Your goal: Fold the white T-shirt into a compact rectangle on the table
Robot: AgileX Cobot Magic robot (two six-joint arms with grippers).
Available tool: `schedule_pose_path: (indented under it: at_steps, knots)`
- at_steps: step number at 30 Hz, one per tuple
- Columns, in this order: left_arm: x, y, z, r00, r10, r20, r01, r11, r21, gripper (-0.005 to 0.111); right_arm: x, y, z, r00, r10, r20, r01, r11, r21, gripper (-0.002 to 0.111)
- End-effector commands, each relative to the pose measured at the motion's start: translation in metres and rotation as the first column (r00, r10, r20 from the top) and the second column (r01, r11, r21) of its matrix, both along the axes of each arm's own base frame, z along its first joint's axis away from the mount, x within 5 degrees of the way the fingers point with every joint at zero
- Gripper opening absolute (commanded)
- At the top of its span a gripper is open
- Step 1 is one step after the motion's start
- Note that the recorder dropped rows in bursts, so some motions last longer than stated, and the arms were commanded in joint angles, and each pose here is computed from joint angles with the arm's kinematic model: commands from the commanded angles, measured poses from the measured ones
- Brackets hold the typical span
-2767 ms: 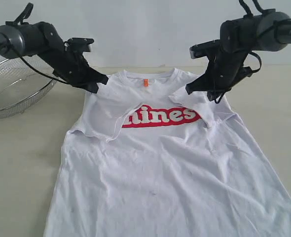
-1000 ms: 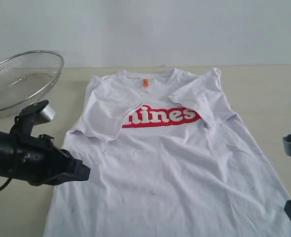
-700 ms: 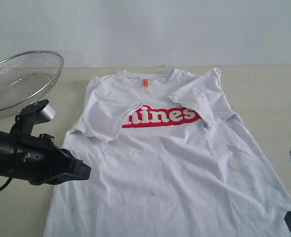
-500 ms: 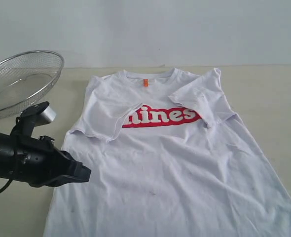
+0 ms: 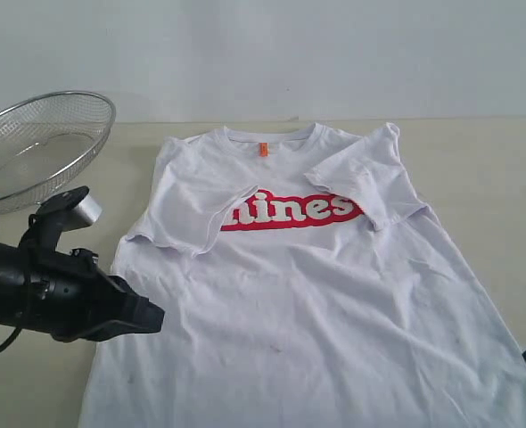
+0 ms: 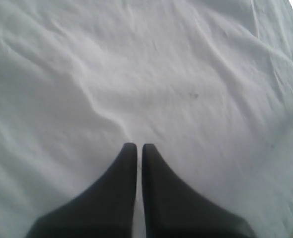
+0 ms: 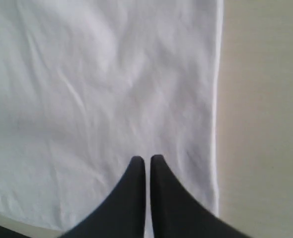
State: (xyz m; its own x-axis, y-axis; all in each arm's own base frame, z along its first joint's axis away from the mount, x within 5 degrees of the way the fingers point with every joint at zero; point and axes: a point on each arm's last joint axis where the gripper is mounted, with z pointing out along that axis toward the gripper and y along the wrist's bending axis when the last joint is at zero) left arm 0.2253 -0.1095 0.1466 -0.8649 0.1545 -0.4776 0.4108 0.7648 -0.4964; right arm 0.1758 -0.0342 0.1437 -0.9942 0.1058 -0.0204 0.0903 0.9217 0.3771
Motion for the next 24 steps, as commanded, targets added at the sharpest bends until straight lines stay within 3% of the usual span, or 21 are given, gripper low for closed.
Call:
schedule_pose_path:
  at_steps: [1, 6, 7, 10, 15, 24]
  knots:
    - [-0.002, -0.002, -0.001, 1.000, -0.016, -0.003, 0.016, 1.000, -0.008, 0.005, 0.001, -0.003, -0.003, 1.000, 0.015, 0.001, -0.015, 1.000, -0.013, 0.013]
    - [-0.002, -0.002, -0.001, 1.000, -0.014, 0.002, 0.014, 1.000, -0.008, 0.005, -0.002, -0.007, -0.004, 0.998, -0.027, -0.052, 0.024, 0.998, -0.058, 0.060]
    - [-0.002, -0.002, -0.001, 1.000, -0.018, 0.006, 0.018, 1.000, -0.007, 0.005, -0.003, -0.008, -0.005, 0.997, -0.047, -0.068, 0.042, 0.997, -0.070, 0.064]
    - [-0.002, -0.002, -0.001, 1.000, -0.017, 0.008, 0.017, 1.000, -0.008, 0.005, -0.006, -0.011, -0.006, 0.989, -0.108, -0.104, 0.096, 0.989, -0.109, 0.062]
    - [-0.002, -0.002, -0.001, 1.000, -0.020, 0.011, 0.020, 1.000, -0.007, 0.005, -0.005, -0.011, -0.007, 0.989, -0.111, -0.099, 0.100, 0.988, -0.115, 0.048]
    - [-0.002, -0.002, -0.001, 1.000, -0.023, 0.012, 0.023, 1.000, -0.008, 0.005, -0.010, -0.012, -0.008, 0.986, -0.102, -0.133, 0.085, 0.988, -0.128, 0.047]
